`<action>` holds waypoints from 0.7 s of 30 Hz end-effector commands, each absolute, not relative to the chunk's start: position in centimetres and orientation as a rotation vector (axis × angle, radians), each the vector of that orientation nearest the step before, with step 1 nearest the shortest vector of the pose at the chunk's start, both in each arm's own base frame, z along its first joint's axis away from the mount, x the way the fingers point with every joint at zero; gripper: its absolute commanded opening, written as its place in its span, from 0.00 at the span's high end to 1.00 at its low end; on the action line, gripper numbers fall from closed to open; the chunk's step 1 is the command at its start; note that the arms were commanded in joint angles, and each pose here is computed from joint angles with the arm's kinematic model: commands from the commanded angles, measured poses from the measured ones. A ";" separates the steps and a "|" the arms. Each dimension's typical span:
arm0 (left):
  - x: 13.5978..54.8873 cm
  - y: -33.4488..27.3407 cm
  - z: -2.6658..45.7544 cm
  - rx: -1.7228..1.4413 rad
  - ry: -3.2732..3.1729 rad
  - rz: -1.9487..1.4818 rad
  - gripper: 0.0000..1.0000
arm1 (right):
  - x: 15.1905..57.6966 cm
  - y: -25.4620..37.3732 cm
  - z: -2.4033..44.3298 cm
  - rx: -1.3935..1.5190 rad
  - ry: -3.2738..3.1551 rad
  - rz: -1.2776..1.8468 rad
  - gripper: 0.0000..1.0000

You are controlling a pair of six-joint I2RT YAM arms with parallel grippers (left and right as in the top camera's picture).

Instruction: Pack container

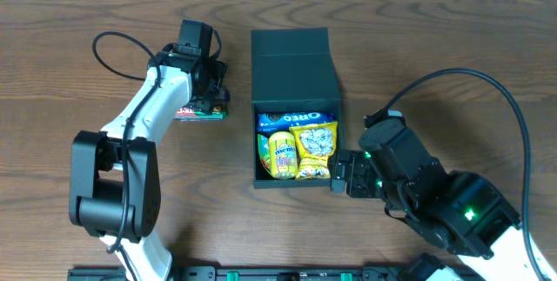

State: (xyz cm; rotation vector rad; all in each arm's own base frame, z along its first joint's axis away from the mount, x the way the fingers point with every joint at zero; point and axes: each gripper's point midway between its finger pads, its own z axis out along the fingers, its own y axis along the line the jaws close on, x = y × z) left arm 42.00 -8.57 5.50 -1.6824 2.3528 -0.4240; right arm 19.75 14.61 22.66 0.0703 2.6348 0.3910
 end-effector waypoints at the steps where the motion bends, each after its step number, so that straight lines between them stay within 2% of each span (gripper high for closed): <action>1: 41.6 -8.0 3.9 -1.740 2.339 -0.360 0.27 | 19.9 14.5 22.8 0.098 2.632 0.397 0.08; 13: 42.9 -8.1 1.0 -1.740 2.334 -0.356 0.27 | 19.5 14.2 22.5 0.098 2.654 0.375 0.08; 16: 42.9 -7.7 0.9 -1.737 2.321 -0.328 0.29 | 19.5 14.2 22.5 0.098 2.654 0.375 0.07; 21: 42.9 -7.7 0.7 -1.739 2.323 -0.321 0.38 | 19.5 14.1 22.5 0.098 2.654 0.374 0.07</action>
